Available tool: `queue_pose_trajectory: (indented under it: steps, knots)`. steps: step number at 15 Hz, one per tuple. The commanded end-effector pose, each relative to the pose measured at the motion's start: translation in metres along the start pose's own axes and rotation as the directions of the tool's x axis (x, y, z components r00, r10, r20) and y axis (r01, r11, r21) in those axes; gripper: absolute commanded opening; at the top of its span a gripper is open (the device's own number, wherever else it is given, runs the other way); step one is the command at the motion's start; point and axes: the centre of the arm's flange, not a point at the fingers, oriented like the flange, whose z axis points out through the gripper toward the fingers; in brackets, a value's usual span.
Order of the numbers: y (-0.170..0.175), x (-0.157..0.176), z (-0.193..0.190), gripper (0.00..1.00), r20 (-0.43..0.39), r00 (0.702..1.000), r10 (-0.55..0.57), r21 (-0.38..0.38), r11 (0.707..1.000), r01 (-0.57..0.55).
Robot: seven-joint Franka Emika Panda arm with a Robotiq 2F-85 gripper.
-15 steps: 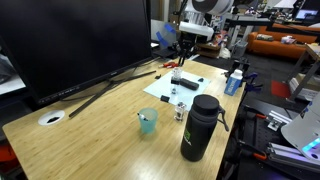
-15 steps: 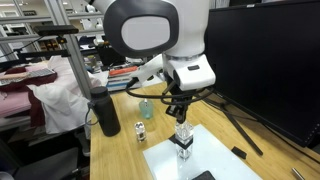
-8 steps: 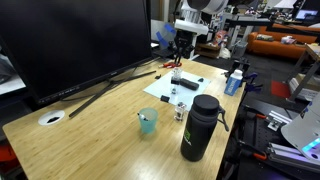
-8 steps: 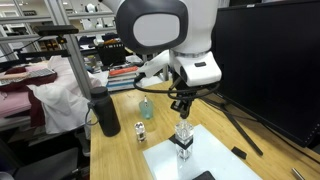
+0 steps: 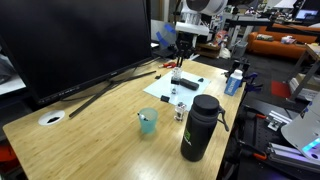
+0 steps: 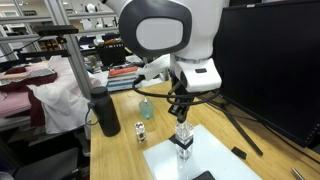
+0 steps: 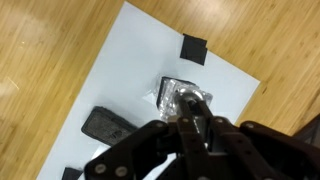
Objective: Put the silver lid on the clear bottle
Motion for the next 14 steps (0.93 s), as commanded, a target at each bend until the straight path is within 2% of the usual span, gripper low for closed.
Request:
queue_pose_trajectory:
  steps: [1,14]
  knots:
    - [-0.002,0.014,0.005,0.03,0.048,0.999,0.010,0.006,1.000,-0.011]
    - [-0.003,0.026,0.016,0.03,0.070,0.998,0.003,0.011,1.000,-0.004]
